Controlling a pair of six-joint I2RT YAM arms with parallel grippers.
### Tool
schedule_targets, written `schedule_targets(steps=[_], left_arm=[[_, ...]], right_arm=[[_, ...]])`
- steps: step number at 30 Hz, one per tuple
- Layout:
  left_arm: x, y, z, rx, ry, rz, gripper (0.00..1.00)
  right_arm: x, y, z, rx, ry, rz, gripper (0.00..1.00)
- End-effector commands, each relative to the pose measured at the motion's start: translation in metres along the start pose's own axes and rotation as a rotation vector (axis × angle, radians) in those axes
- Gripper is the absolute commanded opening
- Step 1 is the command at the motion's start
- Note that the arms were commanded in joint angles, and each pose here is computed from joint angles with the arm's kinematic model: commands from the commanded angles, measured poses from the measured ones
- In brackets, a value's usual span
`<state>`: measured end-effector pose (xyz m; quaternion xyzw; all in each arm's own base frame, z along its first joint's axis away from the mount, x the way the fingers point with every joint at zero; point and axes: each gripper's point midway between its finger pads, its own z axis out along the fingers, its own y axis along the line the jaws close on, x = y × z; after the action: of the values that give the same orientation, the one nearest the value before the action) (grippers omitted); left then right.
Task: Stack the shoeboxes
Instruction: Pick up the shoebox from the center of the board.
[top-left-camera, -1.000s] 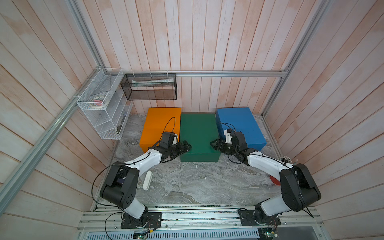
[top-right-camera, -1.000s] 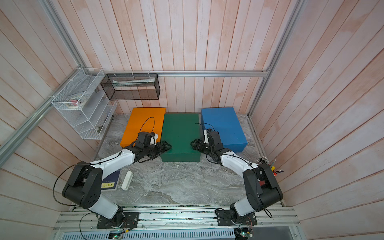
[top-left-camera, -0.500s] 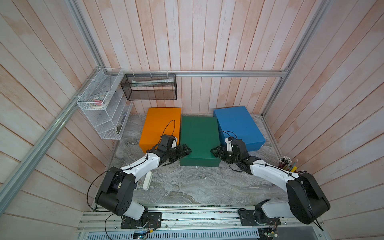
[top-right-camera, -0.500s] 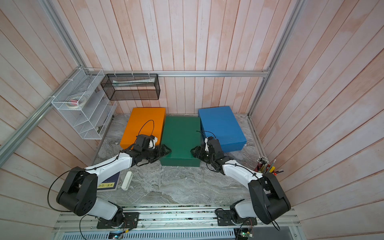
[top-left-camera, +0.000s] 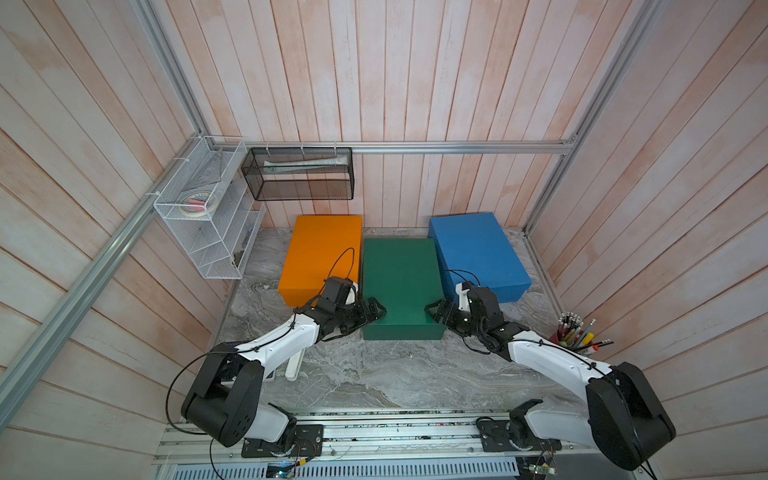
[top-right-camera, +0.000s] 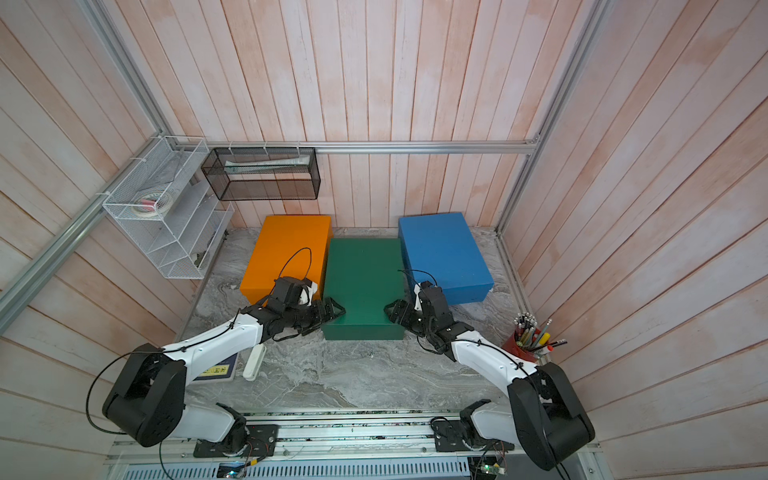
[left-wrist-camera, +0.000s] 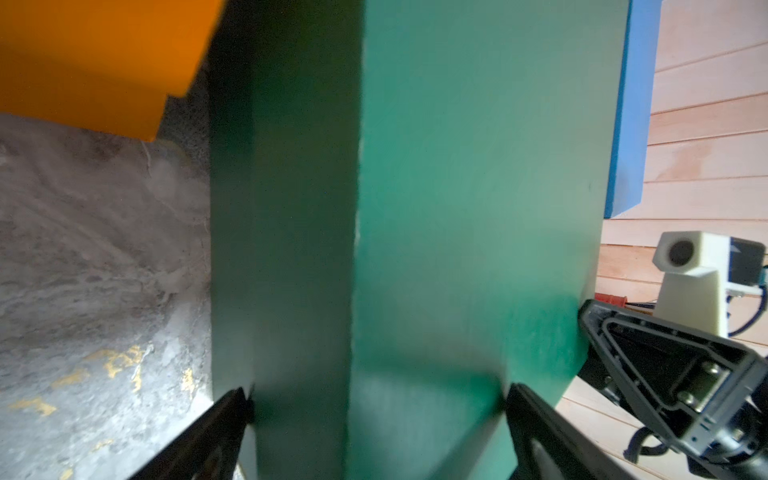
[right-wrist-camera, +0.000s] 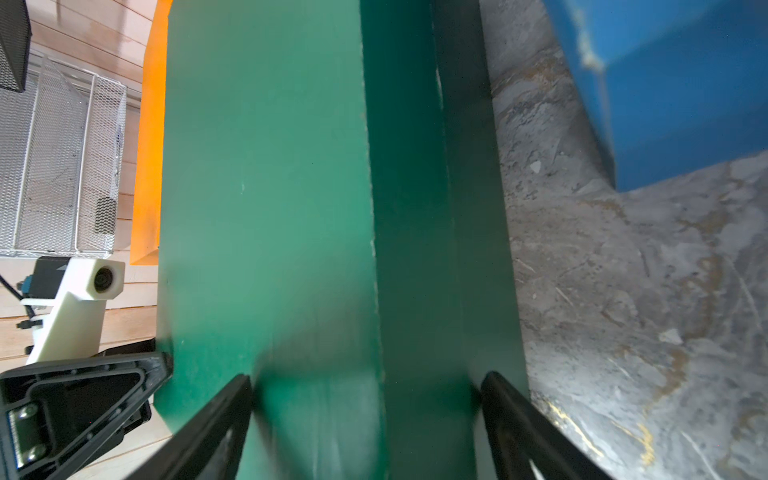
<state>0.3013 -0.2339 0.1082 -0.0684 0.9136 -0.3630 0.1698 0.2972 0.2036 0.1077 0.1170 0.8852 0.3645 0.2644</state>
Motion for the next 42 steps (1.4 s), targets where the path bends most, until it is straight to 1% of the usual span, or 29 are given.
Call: schedule_targets(steps=[1,6,8,9,11,25,35,42], left_arm=[[0.012,-0.002,0.004,0.021,0.041,-0.011,1.0],[0.016,-0.004,0.011,0.059,0.061,-0.02,0.99],[0.016,-0.006,0.012,0.074,0.062,-0.019,0.92],[0.015,-0.008,0.012,0.078,0.058,-0.018,0.91],[0.013,-0.011,0.01,0.089,0.051,-0.013,0.87],[0.0,-0.034,-0.006,0.124,0.01,0.011,0.87],[-0.012,-0.063,-0.029,0.158,-0.039,0.051,0.86],[-0.013,-0.08,-0.033,0.187,-0.039,0.076,0.86]], right_arm=[[0.031,-0.023,0.007,0.064,0.104,0.01,0.88],[0.035,-0.026,0.014,0.055,0.121,0.011,0.86],[0.036,-0.024,0.015,0.042,0.123,0.009,0.83],[0.036,-0.024,0.016,0.037,0.124,0.009,0.82],[0.035,-0.019,0.015,0.021,0.121,-0.002,0.78],[0.027,0.011,0.002,-0.046,0.089,-0.047,0.76],[0.02,0.04,-0.004,-0.088,0.066,-0.104,0.74],[0.012,0.064,-0.018,-0.13,0.031,-0.123,0.73]])
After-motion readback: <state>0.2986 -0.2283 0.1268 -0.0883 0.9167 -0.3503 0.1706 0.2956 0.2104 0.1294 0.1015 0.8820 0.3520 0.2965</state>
